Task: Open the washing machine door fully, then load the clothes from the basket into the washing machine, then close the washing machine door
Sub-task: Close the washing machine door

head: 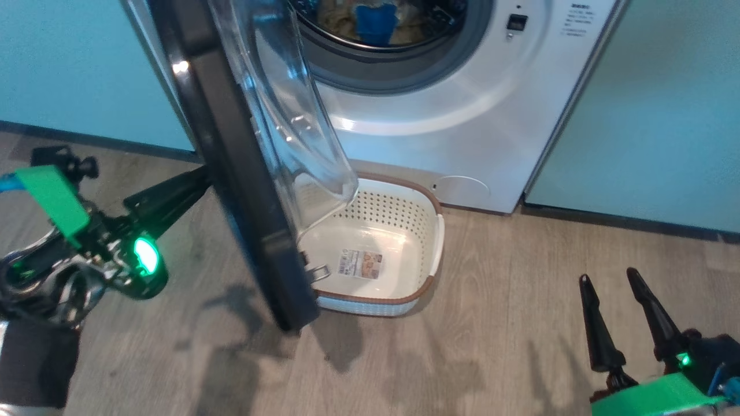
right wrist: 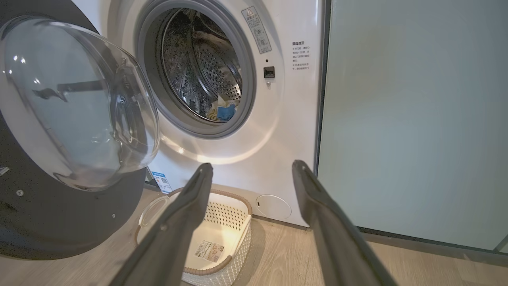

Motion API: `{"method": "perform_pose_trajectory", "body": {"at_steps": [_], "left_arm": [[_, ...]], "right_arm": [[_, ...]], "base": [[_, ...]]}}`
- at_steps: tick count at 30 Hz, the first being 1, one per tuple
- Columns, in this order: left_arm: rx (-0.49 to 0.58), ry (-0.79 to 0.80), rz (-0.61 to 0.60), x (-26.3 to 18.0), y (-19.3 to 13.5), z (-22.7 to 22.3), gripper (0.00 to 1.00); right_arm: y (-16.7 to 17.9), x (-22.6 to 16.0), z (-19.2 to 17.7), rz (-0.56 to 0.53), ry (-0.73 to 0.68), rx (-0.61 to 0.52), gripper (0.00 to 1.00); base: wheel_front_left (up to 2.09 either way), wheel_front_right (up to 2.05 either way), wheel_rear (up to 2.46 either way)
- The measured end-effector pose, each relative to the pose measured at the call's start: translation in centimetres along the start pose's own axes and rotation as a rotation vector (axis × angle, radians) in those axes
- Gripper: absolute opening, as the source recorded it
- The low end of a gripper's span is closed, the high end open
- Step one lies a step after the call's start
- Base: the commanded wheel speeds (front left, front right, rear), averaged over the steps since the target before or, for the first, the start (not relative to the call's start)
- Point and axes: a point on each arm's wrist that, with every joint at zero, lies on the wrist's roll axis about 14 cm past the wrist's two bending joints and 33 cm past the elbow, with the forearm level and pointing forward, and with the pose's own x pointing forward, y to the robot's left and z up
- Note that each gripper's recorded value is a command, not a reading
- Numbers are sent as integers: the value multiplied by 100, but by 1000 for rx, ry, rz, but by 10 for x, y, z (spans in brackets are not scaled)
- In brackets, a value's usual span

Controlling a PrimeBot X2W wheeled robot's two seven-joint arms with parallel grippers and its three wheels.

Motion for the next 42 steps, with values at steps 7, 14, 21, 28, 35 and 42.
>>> {"method": "perform_pose_trajectory", "body": {"at_steps": [7,14,21,28,35,42], "left_arm": [[-10,56,-43,35,1,-12,0],[-24,75,-51,58,7,-16,0],[-26,99,-69,85,10,-20,0],[-40,110,-82,108,16,-21,0],[-42,120,-81,126,21,-21,0],[-38,122,-96,135,22,-21,0]], "right_arm": [[-11,-1,3,-41,-11,1,100],[-21,-5,4,-75,-11,0,100],[-29,-11,1,-104,0,-1,100],[-38,-9,5,-130,-10,-10,100],[-47,-14,3,-164,-2,-8,100],[-52,-17,1,-183,4,-8,100]], "base": [[0,0,0],[0,0,0],[0,0,0],[0,0,0],[0,0,0],[0,0,0]]}}
